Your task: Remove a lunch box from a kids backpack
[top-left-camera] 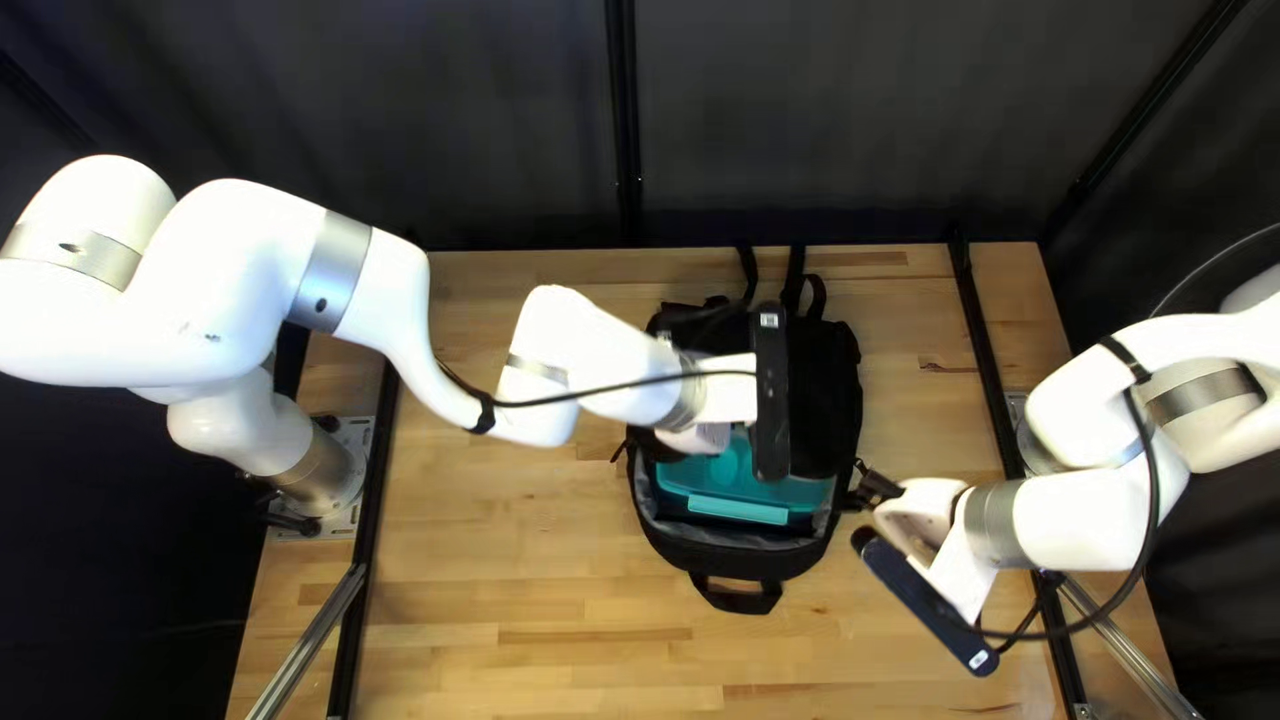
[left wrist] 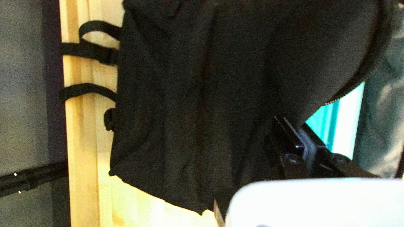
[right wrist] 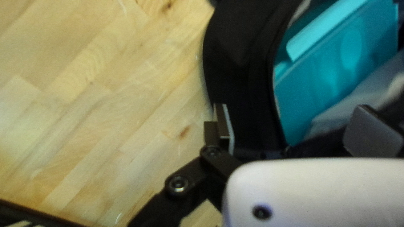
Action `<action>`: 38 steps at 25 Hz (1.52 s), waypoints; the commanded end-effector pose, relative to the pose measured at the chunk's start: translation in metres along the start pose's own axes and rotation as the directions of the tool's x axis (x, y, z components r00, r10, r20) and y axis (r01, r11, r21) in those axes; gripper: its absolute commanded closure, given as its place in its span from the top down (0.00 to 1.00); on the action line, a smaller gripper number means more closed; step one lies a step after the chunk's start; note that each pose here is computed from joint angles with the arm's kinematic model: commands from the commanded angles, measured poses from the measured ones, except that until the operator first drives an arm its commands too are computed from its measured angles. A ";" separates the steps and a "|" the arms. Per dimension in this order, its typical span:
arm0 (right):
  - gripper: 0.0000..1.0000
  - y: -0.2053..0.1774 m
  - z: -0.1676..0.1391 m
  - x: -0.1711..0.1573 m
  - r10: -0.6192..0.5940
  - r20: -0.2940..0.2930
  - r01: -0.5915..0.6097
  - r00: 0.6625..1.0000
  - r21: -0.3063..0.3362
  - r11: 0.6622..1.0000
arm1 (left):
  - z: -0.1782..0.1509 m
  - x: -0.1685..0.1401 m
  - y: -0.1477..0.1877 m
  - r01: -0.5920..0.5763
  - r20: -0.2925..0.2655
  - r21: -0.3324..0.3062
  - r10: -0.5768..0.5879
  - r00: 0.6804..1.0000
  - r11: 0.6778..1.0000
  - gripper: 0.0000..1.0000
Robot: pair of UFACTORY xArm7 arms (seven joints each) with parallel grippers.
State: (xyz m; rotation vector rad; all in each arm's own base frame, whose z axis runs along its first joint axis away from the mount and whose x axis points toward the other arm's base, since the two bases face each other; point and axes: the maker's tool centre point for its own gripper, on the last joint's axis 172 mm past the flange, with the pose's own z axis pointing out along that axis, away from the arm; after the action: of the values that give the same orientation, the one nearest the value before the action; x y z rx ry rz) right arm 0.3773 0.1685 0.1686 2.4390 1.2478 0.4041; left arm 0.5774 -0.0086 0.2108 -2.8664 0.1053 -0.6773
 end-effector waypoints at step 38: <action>0.00 -0.060 0.061 0.010 -0.036 -0.050 0.039 0.998 0.052 0.998 | -0.021 0.019 -0.078 0.183 -0.002 -0.019 -0.183 0.983 0.983 0.00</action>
State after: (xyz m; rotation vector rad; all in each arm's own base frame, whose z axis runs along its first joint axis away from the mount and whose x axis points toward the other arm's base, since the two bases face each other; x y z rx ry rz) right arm 0.3740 0.1962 0.0880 2.4622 1.3282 0.4466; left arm 0.5863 0.0586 0.2510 -2.9135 -0.1458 -0.7275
